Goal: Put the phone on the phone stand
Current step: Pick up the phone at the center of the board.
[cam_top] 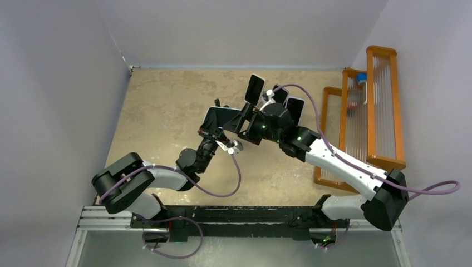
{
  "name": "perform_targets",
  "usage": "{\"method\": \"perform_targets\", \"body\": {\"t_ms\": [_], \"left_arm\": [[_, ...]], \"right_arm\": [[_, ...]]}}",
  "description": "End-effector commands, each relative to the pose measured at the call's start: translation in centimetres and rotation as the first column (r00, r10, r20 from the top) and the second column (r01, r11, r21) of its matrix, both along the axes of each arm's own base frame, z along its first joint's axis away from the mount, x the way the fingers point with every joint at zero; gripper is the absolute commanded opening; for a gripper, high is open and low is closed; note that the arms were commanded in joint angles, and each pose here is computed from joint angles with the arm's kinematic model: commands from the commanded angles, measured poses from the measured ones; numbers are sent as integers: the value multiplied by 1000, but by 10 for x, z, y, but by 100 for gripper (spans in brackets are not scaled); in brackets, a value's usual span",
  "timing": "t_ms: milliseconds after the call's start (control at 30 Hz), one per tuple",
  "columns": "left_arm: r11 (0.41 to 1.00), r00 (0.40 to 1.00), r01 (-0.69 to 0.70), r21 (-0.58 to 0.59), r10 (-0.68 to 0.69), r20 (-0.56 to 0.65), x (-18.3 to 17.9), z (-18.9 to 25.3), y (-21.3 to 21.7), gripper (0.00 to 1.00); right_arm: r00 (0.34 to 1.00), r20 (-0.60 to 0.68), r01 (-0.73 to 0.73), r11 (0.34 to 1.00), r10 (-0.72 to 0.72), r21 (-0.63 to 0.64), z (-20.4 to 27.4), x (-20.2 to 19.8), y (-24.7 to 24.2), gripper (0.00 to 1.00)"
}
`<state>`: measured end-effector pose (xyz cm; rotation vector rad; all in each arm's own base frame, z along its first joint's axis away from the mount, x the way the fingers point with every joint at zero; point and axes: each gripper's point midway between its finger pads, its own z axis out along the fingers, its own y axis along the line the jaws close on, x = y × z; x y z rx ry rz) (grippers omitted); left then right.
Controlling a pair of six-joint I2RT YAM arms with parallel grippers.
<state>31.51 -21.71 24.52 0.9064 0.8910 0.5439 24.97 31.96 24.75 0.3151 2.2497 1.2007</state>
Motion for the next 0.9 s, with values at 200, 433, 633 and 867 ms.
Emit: {"method": "perform_targets", "body": {"t_ms": [200, 433, 633, 867], "left_arm": [[969, 971, 70, -235, -12, 240, -28, 81, 7, 0], [966, 981, 70, -248, -22, 191, -31, 66, 4, 0], [966, 985, 65, -251, -22, 172, -29, 60, 3, 0], [934, 989, 109, -342, -67, 131, -29, 56, 2, 65]], "right_arm": [[994, 111, -9, 999, 3, 49, 30, 12, 22, 76], [988, 149, 37, 998, -43, 45, 38, 24, 21, 48], [987, 153, 37, 998, -43, 42, 38, 24, 21, 0], [976, 203, 69, 995, -81, 66, 49, 26, 11, 0]]}}
